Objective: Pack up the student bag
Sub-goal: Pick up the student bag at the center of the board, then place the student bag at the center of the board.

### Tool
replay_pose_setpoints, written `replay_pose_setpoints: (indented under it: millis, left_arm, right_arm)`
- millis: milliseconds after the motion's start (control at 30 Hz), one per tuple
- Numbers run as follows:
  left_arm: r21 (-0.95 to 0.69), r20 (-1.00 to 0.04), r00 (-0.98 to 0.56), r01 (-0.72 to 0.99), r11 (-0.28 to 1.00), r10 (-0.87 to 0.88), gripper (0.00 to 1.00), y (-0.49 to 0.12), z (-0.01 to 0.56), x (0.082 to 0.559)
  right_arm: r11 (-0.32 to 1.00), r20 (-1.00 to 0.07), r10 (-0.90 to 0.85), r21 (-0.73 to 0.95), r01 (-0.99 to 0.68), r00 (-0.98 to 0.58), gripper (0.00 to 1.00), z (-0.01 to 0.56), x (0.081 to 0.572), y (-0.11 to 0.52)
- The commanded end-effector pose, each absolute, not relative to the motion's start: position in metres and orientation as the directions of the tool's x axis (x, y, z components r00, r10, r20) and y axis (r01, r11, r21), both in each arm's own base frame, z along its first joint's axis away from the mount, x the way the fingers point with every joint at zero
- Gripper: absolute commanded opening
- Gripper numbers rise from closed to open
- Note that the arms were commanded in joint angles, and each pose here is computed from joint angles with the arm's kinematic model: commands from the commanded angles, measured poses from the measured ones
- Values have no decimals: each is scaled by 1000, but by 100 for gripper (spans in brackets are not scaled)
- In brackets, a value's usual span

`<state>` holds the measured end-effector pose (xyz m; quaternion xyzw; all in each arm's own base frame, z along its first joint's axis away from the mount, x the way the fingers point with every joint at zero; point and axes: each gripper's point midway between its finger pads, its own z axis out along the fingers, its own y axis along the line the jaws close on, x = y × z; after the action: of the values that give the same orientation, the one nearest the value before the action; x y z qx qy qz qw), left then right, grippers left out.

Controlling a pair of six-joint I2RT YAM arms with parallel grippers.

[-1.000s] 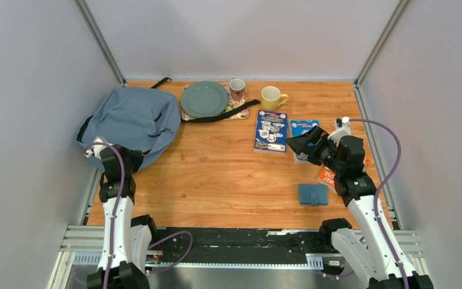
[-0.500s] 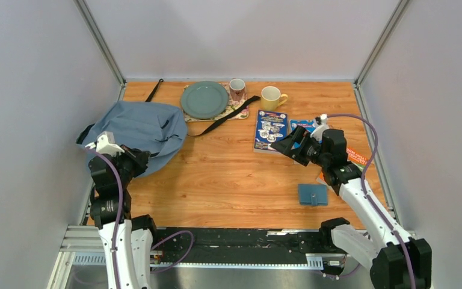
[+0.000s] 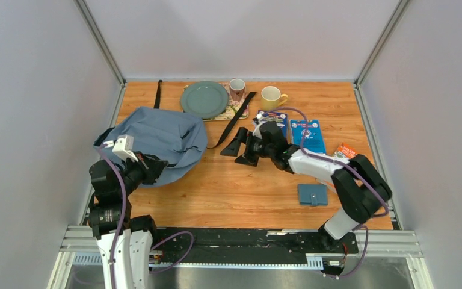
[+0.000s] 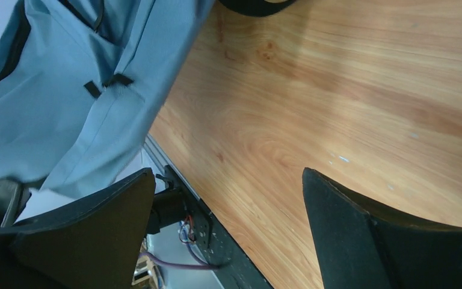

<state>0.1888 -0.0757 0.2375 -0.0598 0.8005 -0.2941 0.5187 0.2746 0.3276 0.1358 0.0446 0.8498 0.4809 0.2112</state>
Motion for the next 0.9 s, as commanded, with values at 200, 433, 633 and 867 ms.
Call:
replay_pose_setpoints:
  millis: [200,433,633,867]
  left_arm:
    - [-389,-908,-370,576,719,-195,0,-120,276,150]
    - [-335,-928,-348,631,700,-130,0,-126,275,138]
    - [-319,-935,-330,624,713,-130,0,-124,277,139]
    - [-344,-937,-310,729,592,-163,0,-143,294,129]
  right_arm:
    - [324,-219,340,940,-105,-914,95,159,302,410]
    - [181,-96,348,983,-33,-933,68,146,308,437]
    - [208,-208,412,969,-130,-887,12,169,307,418]
    - [416,-460,433,865,-281,-775,0,210,289,369]
